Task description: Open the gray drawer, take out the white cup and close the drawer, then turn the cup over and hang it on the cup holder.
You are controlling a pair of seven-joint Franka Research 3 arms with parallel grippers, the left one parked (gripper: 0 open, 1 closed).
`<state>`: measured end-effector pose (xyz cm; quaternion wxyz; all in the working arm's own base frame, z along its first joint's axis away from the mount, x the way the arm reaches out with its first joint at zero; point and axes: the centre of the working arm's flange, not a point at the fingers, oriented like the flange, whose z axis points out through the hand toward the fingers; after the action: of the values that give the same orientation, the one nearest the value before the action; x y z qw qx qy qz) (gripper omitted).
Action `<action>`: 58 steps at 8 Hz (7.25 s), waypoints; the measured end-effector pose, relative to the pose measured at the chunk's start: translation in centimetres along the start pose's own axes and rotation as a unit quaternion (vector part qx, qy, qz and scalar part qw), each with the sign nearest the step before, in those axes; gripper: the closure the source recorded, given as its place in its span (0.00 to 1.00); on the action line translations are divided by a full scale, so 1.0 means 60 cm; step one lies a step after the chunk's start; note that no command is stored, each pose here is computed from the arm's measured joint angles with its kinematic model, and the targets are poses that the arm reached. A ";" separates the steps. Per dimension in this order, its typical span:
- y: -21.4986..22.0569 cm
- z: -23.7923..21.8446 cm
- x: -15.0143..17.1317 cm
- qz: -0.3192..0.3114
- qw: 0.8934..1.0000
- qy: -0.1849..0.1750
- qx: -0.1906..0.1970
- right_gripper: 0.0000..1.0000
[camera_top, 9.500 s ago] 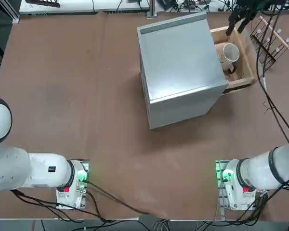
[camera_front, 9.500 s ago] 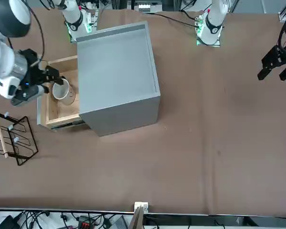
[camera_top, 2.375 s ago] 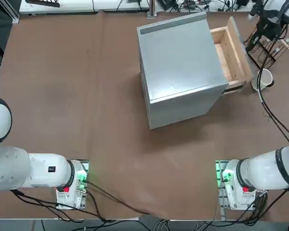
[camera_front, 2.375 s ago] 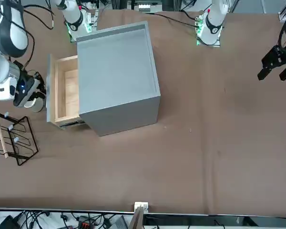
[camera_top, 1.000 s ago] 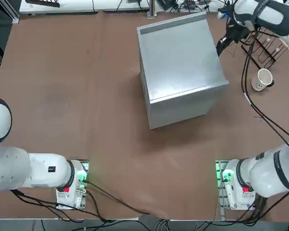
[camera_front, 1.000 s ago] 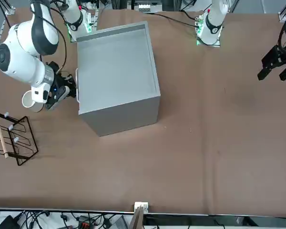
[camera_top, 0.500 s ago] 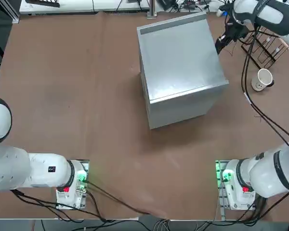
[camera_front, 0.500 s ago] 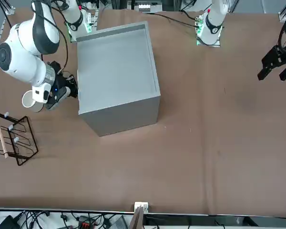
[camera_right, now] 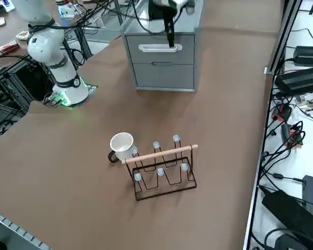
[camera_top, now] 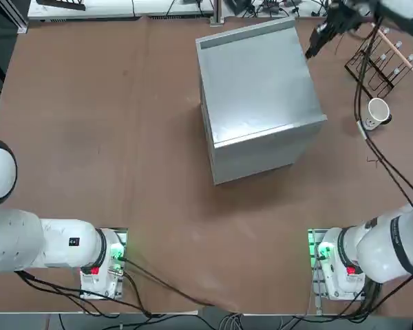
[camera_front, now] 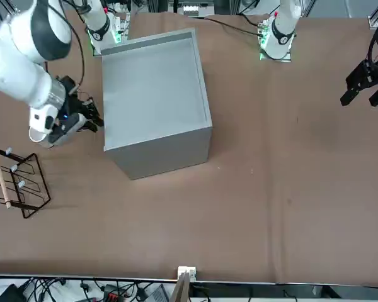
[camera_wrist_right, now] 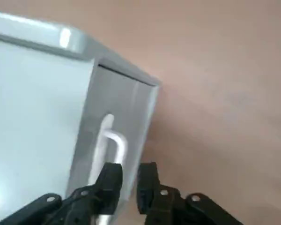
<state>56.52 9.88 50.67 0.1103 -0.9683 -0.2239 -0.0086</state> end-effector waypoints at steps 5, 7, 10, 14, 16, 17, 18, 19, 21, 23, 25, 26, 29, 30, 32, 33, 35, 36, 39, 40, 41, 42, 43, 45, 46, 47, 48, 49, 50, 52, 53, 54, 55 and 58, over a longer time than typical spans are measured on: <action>0.098 -0.110 -0.040 0.034 0.997 -0.020 -0.061 0.07; 0.148 -0.150 -0.069 0.064 0.995 -0.017 -0.069 0.00; 0.189 -0.195 -0.102 0.093 0.993 -0.011 -0.070 0.00; 0.237 -0.222 -0.142 0.099 0.992 -0.007 -0.077 0.00; 0.317 -0.235 -0.207 0.051 0.996 -0.013 -0.076 0.00; 0.360 -0.237 -0.247 0.029 0.997 -0.017 -0.073 0.00; 0.397 -0.236 -0.285 -0.002 0.997 -0.019 -0.071 0.00; 0.432 -0.231 -0.320 -0.039 0.997 -0.020 -0.070 0.00; 0.496 -0.197 -0.380 -0.110 0.993 0.001 -0.046 0.00; 0.580 -0.122 -0.446 -0.176 0.983 0.054 -0.002 0.00; 0.668 -0.024 -0.514 -0.230 0.966 0.114 0.031 0.00; 0.705 0.031 -0.548 -0.247 0.958 0.140 0.043 0.00; 0.785 0.171 -0.636 -0.311 0.928 0.201 0.051 0.00; 0.800 0.200 -0.650 -0.329 0.916 0.223 0.055 0.00; 0.816 0.262 -0.661 -0.343 0.896 0.272 0.075 0.00; 0.820 0.291 -0.657 -0.341 0.891 0.289 0.084 0.00; 0.820 0.349 -0.643 -0.339 0.876 0.327 0.103 0.00; 0.822 0.369 -0.641 -0.344 0.867 0.343 0.112 0.00; 0.834 0.392 -0.638 -0.368 0.839 0.377 0.137 0.00; 0.831 0.403 -0.636 -0.367 0.834 0.385 0.146 0.00; 0.829 0.416 -0.637 -0.364 0.831 0.391 0.154 0.00; 0.826 0.426 -0.639 -0.360 0.829 0.396 0.163 0.02; 0.824 0.429 -0.641 -0.356 0.827 0.400 0.169 0.04; 0.826 0.426 -0.647 -0.351 0.826 0.407 0.171 0.17; 0.827 0.424 -0.648 -0.349 0.826 0.408 0.171 0.38; 0.827 0.424 -0.648 -0.342 0.829 0.408 0.174 0.58; 0.827 0.422 -0.646 -0.329 0.832 0.407 0.182 0.77; 0.822 0.417 -0.640 -0.318 0.830 0.411 0.201 0.80; 0.816 0.411 -0.632 -0.315 0.825 0.416 0.217 0.80; 0.811 0.383 -0.627 -0.322 0.827 0.396 0.237 0.80; 0.810 0.350 -0.634 -0.329 0.834 0.370 0.243 0.80; 0.812 0.298 -0.651 -0.334 0.847 0.338 0.238 0.80; 0.811 0.233 -0.671 -0.334 0.863 0.303 0.228 0.80; 0.793 0.029 -0.689 -0.336 0.907 0.187 0.171 0.80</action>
<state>40.00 -49.22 36.24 0.3047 -0.7827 -0.5092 -0.1880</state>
